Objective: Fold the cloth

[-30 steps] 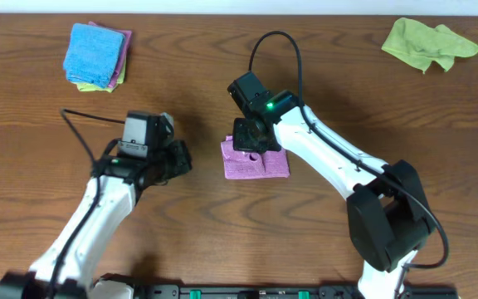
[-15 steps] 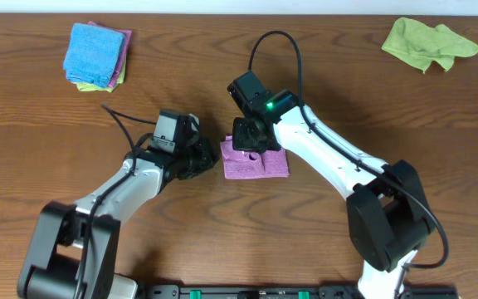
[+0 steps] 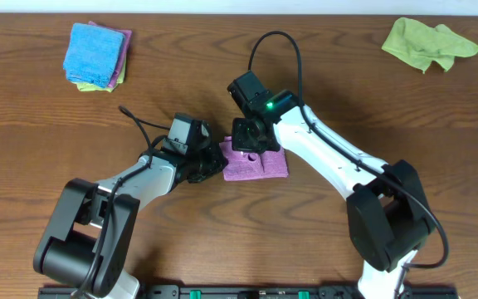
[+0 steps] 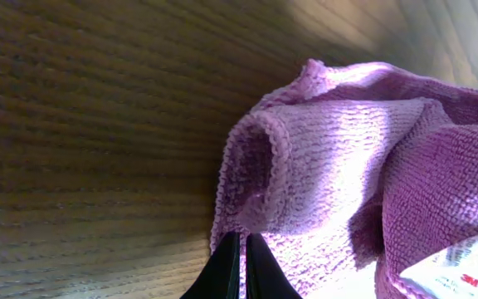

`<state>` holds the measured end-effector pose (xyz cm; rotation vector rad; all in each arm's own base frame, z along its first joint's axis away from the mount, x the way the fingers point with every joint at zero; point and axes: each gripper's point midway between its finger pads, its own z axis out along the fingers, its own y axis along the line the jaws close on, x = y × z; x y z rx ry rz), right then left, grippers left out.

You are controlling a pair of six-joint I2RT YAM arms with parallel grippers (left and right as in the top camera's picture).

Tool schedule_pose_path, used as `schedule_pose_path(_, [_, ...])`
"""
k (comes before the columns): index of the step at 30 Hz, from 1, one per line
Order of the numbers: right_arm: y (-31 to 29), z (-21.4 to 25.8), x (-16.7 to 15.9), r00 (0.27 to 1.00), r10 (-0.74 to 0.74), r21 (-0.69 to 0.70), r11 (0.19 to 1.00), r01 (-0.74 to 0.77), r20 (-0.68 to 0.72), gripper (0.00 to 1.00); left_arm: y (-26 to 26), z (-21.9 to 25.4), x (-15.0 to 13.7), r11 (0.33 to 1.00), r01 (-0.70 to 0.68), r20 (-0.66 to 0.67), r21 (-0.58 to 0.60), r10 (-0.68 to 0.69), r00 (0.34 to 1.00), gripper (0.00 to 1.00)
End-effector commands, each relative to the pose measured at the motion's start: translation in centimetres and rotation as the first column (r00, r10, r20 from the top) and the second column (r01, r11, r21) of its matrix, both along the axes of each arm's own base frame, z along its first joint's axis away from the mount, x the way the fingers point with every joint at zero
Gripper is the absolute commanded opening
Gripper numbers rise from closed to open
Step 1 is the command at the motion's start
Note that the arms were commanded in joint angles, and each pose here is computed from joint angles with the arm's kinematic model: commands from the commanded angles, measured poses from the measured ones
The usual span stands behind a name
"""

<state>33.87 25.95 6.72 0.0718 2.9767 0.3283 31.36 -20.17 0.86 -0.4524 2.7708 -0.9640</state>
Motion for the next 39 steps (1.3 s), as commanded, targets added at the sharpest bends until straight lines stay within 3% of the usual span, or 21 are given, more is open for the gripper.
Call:
schedule_pose_path(1, [1.4,0.4,-0.1,1.0,0.017,0.06,0.998,-0.016,-0.016,0.01,0.2,-0.5,0.1,1.0,-0.015,-0.008,0.019,0.016,1.0,0.06])
schedule_pose_path(28, [4.6,2.8,-1.5,0.994,0.108,0.216,0.971,-0.101,-0.024,0.01,1.6,-2.1,-1.0,0.986,-0.024,-0.025,0.162,0.028,0.999,0.06])
schedule_pose_path(39, [4.5,2.8,-1.5,0.994,0.11,0.214,0.971,-0.103,-0.022,0.01,1.3,-1.7,-1.0,0.992,-0.011,-0.033,0.127,0.016,0.999,0.06])
